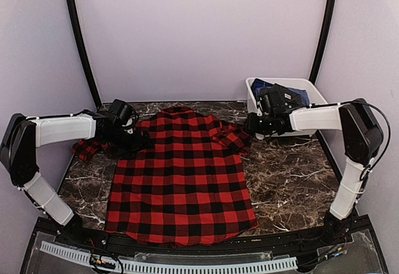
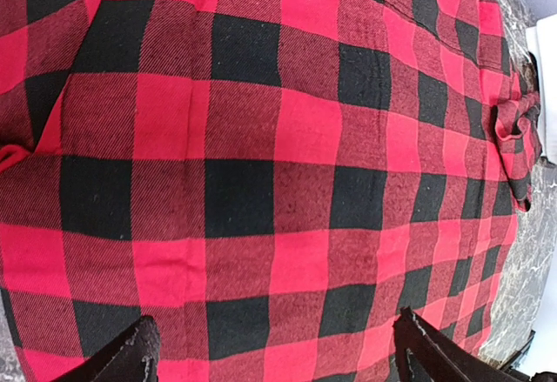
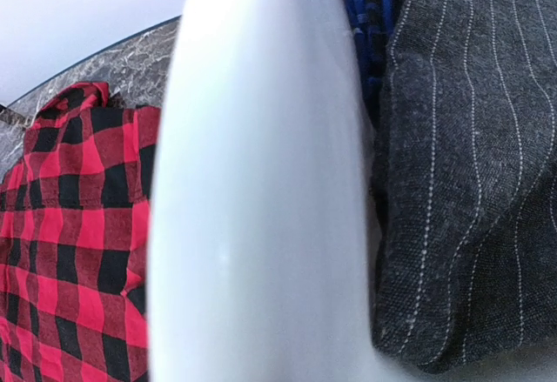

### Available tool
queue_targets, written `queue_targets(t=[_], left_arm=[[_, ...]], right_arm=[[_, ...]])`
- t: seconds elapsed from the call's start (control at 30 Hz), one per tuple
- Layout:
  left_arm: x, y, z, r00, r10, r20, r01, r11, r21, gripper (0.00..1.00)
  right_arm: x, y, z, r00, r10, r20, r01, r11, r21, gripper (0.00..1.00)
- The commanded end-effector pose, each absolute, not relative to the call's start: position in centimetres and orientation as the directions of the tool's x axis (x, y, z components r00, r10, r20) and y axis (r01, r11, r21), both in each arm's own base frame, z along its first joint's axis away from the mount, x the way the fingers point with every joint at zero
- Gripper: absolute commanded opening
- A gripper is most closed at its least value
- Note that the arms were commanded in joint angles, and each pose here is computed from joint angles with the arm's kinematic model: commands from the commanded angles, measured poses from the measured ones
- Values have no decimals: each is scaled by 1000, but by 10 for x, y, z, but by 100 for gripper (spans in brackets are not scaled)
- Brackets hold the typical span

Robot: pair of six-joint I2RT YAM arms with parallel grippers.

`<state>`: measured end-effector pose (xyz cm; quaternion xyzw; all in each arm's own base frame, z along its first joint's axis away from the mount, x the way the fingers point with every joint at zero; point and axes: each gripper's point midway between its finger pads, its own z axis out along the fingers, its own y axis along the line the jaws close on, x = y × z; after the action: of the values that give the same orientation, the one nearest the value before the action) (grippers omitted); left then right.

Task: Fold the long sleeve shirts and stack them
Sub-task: Move the bin to the corner of the board.

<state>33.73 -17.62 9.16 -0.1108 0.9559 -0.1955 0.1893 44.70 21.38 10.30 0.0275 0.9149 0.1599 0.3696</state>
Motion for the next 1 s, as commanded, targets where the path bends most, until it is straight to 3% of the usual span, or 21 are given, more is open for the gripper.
queue_targets(t=[0.0, 0.17, 0.43, 0.73, 0.97], left_arm=[[346, -180, 93, -907, -271, -322, -121, 902, -415, 92], [354, -185, 96, -905, -267, -332, -108, 898, -427, 92], [364, -187, 100, -908, -228, -351, -74, 913, -402, 92], [368, -188, 113, -901, -212, -380, -46, 915, -401, 92], [370, -194, 115, -904, -193, -382, -18, 909, -416, 92]], right_arm=[[474, 197, 88, -723, 189, -665, -50, 945, 323, 46], [502, 183, 89, -703, 185, -687, -45, 952, 303, 47], [530, 180, 120, -648, 112, -754, -111, 965, 239, 60], [486, 208, 139, -641, 21, -767, -157, 975, 158, 65], [467, 218, 93, -697, 13, -717, -134, 980, 149, 64]])
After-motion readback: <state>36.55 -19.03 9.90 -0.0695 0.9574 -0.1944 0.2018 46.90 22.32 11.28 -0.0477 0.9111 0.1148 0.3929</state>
